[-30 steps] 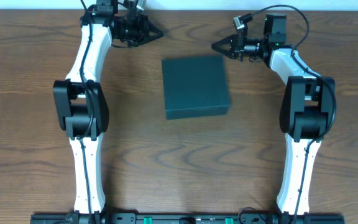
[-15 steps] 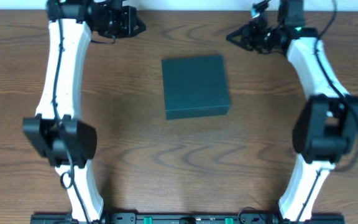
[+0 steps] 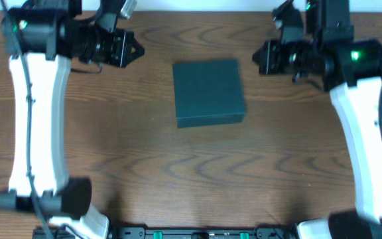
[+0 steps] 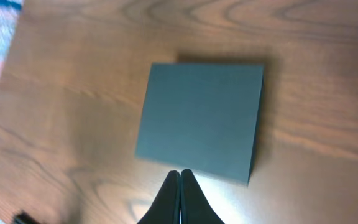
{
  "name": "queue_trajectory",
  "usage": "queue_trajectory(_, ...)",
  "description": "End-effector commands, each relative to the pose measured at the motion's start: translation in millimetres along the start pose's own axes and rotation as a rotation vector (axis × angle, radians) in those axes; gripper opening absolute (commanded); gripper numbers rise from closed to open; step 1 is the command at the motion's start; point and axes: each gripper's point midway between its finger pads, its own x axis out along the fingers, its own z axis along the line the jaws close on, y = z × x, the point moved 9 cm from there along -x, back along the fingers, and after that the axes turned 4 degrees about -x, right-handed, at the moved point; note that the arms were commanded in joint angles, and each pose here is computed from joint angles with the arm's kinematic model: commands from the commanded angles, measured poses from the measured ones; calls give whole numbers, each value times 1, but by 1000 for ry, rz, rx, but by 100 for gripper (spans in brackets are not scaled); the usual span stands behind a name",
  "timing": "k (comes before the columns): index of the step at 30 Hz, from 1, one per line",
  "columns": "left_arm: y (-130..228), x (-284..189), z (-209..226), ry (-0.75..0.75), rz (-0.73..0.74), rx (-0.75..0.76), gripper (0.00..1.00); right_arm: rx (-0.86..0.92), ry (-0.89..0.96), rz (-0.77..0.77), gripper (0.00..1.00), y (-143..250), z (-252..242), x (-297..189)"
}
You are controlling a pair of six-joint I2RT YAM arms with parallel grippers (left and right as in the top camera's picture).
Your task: Pack container
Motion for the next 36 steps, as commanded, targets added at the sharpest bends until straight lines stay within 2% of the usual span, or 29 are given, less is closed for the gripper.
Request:
queue_trajectory(1, 22, -23, -16, -6, -45, 51, 6, -95, 106, -13, 1, 20, 21, -22)
queue_trajectory(8, 104, -30, -32, -17, -150, 95, 6, -124, 79, 2, 2, 96, 37, -27)
queue_trajectory(14, 174, -7, -23, -12, -99, 59, 6, -75, 83, 33, 2, 153, 17, -10)
queue_trajectory(15, 180, -4, -22, -12, -92, 54, 6, -73, 85, 41, 15, 157, 15, -7)
queue_trajectory(16, 185, -1, -21, -10, -83, 47, 10, -57, 89, 54, 43, 161, 13, -4)
queue_trajectory(17, 188, 1, -20, -9, -74, 41, 56, -36, 93, 63, 99, 163, 12, -1)
queue_trajectory(18, 190, 2, -19, -8, -65, 34, 97, -32, 96, 72, 99, 165, 11, 1)
queue_trajectory(25, 192, 3, -16, -31, -46, 23, 95, -27, 107, 110, 99, 168, 9, 10)
queue_trajectory(36, 194, 1, -3, -203, -30, 21, 95, -25, 110, 121, 99, 168, 8, 13)
